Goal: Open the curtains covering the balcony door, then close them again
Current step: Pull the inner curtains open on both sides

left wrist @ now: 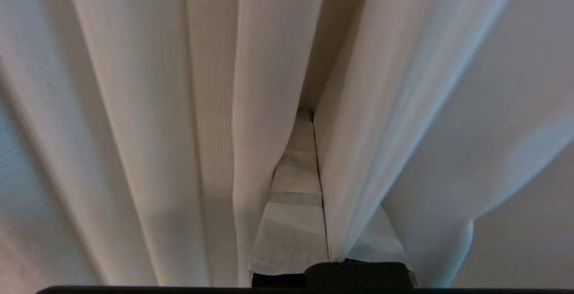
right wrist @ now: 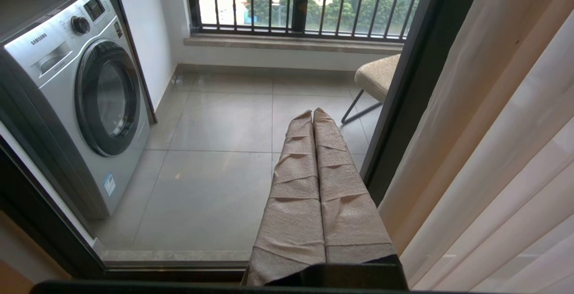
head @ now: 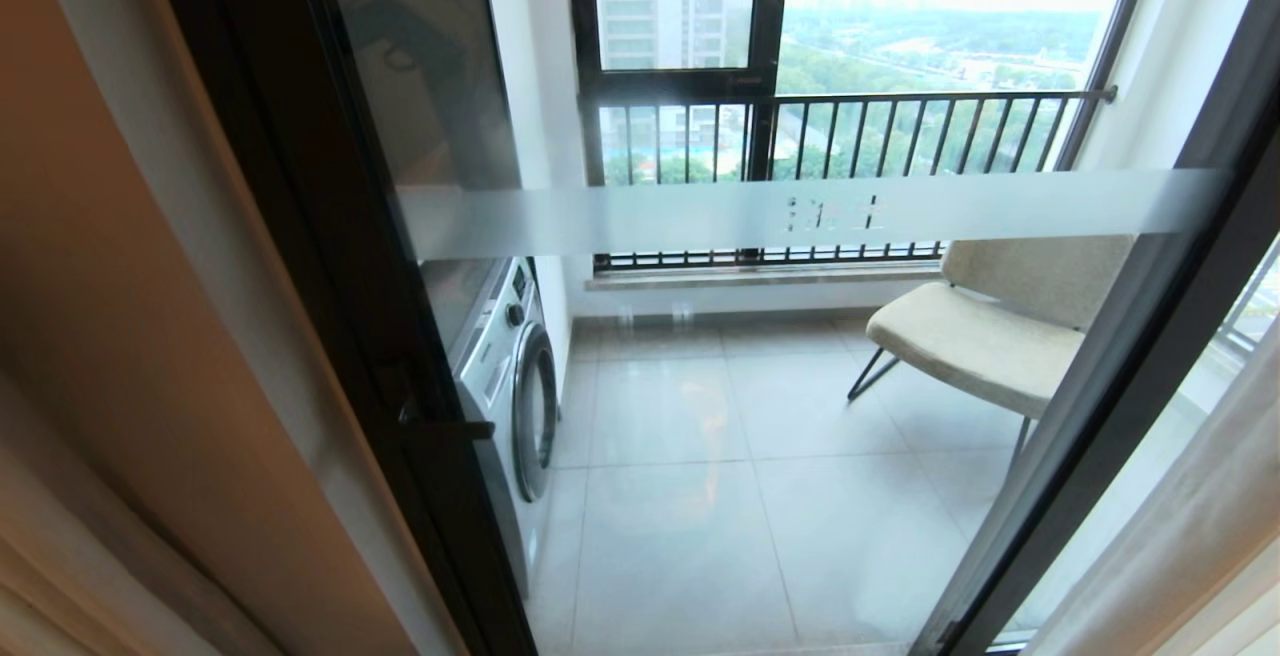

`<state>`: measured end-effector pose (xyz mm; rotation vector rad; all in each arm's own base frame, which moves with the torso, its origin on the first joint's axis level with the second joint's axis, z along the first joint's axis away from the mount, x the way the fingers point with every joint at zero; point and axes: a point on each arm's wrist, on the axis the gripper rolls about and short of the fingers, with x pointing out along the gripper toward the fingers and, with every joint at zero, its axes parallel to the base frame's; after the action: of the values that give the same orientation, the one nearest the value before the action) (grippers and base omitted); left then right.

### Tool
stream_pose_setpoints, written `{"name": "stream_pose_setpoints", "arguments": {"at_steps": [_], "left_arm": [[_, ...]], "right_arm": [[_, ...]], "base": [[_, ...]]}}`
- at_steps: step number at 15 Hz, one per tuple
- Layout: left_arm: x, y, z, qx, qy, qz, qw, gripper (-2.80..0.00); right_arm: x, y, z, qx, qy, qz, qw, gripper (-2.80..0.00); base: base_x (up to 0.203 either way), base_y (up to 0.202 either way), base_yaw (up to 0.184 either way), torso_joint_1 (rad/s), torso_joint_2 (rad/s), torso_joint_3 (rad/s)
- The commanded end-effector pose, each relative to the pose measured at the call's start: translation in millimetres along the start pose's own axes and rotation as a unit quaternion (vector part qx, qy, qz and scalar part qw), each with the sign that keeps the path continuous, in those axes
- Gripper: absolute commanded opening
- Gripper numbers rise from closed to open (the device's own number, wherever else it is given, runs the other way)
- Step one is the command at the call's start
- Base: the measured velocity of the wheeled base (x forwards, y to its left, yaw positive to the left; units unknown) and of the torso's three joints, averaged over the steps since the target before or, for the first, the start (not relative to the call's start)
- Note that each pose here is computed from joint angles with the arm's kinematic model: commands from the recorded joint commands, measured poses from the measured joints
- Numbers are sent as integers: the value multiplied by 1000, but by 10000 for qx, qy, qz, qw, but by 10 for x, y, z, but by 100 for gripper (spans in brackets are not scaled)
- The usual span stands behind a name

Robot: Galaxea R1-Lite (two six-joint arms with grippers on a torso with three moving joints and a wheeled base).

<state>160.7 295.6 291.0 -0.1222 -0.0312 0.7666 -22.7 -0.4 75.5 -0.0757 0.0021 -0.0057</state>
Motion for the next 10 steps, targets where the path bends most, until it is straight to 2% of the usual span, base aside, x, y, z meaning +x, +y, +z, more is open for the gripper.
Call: {"name": "stream_pose_setpoints", "arguments": {"at_steps": [1, 6, 10], "left_arm": [[126, 93, -120, -45, 93, 36, 9999, -280], [22, -24, 14, 20, -87, -249, 9996, -280], [-103, -209, 165, 101, -303, -461, 9984, -280]], "right_arm": [[0, 0, 0, -5, -2, 6, 10000, -280], [0, 0, 0, -5, -2, 6, 10000, -280], [0, 0, 0, -5, -2, 6, 10000, -280]], "base": [[0, 0, 0, 0, 0, 0], [0, 0, 0, 0, 0, 0], [0, 0, 0, 0, 0, 0]]}}
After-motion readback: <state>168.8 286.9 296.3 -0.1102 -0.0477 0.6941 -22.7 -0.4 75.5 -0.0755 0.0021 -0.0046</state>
